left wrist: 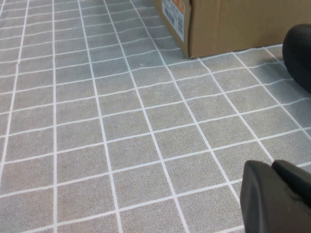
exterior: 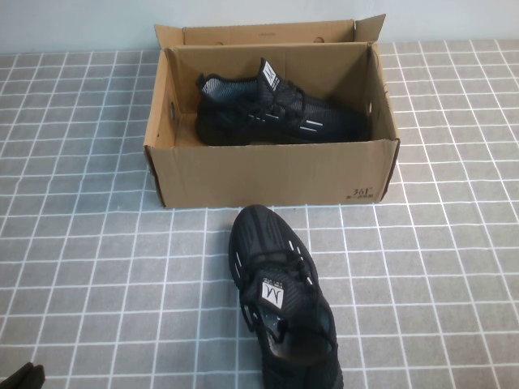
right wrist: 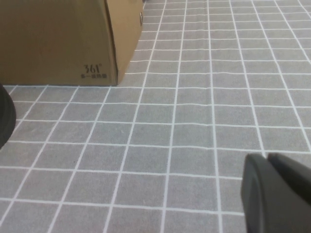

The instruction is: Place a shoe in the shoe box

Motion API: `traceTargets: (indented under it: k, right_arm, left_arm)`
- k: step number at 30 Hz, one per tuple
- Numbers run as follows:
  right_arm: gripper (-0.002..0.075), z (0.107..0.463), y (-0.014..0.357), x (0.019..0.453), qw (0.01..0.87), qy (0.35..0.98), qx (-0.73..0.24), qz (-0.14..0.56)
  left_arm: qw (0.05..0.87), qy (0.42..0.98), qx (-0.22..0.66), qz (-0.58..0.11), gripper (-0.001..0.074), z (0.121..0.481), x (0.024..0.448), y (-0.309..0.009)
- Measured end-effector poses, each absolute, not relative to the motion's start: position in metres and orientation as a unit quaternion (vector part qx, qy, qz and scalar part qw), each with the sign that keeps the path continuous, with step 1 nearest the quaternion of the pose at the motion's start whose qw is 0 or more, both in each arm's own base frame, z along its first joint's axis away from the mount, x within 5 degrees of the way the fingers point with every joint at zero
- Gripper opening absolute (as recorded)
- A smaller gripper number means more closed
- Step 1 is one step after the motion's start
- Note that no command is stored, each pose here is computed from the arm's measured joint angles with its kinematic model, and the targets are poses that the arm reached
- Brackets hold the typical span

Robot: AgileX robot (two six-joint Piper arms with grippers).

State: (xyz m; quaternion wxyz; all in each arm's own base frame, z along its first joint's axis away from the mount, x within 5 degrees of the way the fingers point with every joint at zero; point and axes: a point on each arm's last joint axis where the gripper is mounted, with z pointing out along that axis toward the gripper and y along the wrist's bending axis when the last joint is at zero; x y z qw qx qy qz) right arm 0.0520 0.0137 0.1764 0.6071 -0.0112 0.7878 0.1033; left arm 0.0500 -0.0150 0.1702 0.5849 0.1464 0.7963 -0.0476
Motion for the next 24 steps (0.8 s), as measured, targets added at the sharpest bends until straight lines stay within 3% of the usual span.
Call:
traceTargets:
  k: [7,15,24]
  right_arm:
    - [-0.0016,0.180,0.018,0.052,0.609,0.774,0.038,0.171]
    - [-0.0016,0.199,0.014,0.055,0.628,0.670,0.215,0.332]
    - [-0.0016,0.201,0.014,0.055,0.609,0.651,0.253,0.376]
  left_arm:
    - [0.585,0.796,0.146,-0.048,-0.0001,0.170,0.050,-0.015]
    - [0.585,0.796,0.146,-0.048,-0.0001,0.170,0.050,-0.015]
    - [0.585,0.796,0.146,-0.048,-0.0001,0.170,0.050,-0.015]
